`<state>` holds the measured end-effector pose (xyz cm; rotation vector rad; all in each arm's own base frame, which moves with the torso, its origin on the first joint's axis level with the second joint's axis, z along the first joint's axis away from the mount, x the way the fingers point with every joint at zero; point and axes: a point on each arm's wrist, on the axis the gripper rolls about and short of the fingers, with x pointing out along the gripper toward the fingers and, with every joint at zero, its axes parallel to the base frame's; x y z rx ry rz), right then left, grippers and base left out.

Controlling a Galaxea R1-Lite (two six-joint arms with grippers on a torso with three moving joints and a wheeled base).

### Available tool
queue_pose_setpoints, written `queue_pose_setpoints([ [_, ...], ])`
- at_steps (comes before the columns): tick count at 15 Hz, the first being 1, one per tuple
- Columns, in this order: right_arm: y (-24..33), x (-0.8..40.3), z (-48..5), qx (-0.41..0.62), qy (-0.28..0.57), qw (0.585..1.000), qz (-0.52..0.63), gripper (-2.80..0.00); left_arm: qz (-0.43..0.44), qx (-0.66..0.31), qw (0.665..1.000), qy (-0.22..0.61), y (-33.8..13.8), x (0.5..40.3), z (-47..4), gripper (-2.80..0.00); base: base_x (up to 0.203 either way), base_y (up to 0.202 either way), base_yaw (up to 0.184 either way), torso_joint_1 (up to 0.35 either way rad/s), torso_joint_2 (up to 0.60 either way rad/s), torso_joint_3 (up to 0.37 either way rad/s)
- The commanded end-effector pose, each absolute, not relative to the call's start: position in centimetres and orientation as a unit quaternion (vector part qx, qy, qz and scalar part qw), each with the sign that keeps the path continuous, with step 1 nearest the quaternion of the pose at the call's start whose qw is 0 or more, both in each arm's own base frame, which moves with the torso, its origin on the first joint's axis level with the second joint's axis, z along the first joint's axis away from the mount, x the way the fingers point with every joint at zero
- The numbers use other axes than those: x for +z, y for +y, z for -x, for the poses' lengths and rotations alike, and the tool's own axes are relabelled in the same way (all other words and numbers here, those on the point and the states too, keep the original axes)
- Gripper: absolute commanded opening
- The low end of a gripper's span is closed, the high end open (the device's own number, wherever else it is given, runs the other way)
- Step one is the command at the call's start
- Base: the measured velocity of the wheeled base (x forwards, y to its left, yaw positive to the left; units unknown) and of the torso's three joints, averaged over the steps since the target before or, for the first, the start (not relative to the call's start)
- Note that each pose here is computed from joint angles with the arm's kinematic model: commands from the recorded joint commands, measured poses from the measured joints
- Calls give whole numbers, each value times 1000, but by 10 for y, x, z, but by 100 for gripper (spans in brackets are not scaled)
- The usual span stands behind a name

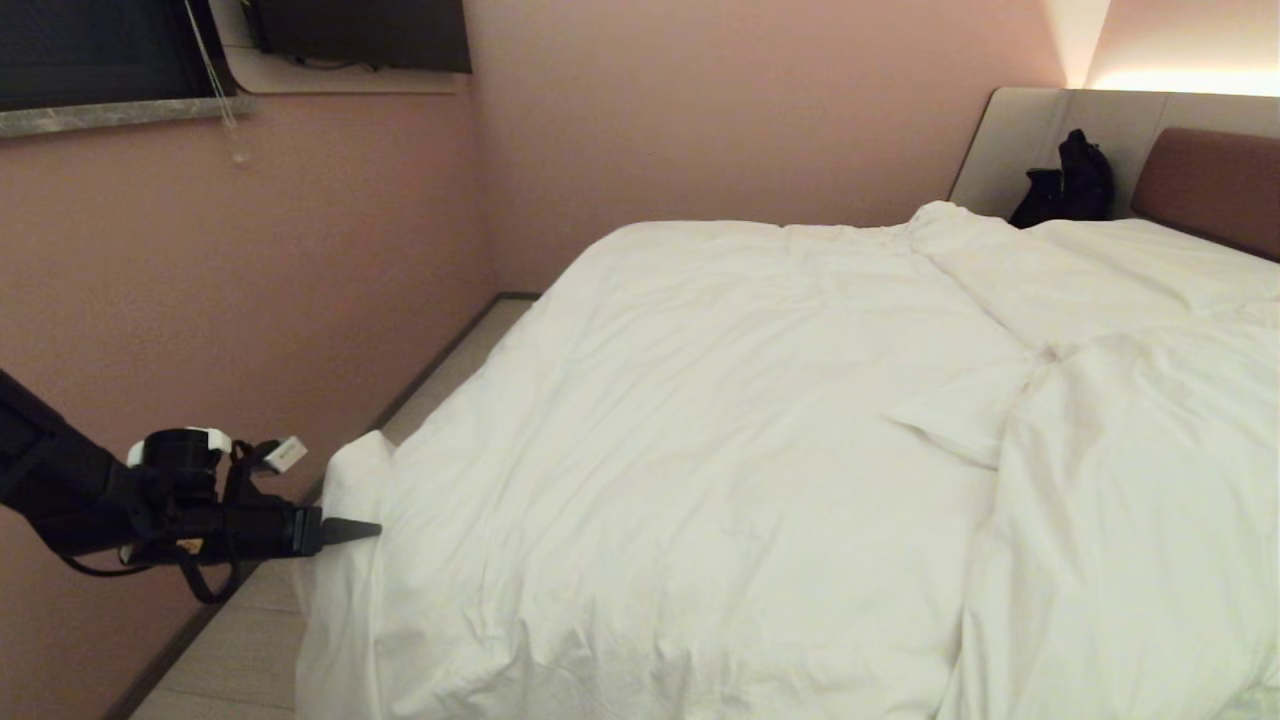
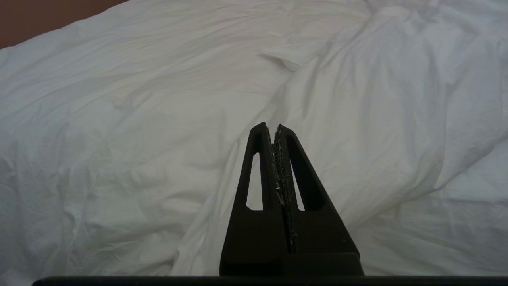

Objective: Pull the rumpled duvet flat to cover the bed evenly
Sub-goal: Flatten the corners of the folded blanket

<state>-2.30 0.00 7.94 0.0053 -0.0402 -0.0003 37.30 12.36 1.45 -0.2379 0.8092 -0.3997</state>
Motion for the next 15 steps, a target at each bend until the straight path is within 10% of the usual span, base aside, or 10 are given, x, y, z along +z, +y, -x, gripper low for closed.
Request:
queue_pose_setpoints([
  [1, 0, 80, 23, 0, -20, 1000, -3, -280, 115, -194, 893, 389, 124, 14, -373, 0, 0, 0, 0, 0, 0, 0],
  [6, 0, 80, 23, 0, -20, 1000, -3, -280, 116, -196, 892, 389, 123, 16, -371, 0, 0, 0, 0, 0, 0, 0],
  [7, 0, 80, 23, 0, -20, 1000, -3, -280, 116, -197, 893, 389, 123, 16, -371, -280, 0, 0, 0, 0, 0, 0],
  [15, 0, 80, 23, 0, -20, 1000, -3, -280, 115, -200, 892, 388, 122, 16, -370, -280, 0, 0, 0, 0, 0, 0],
])
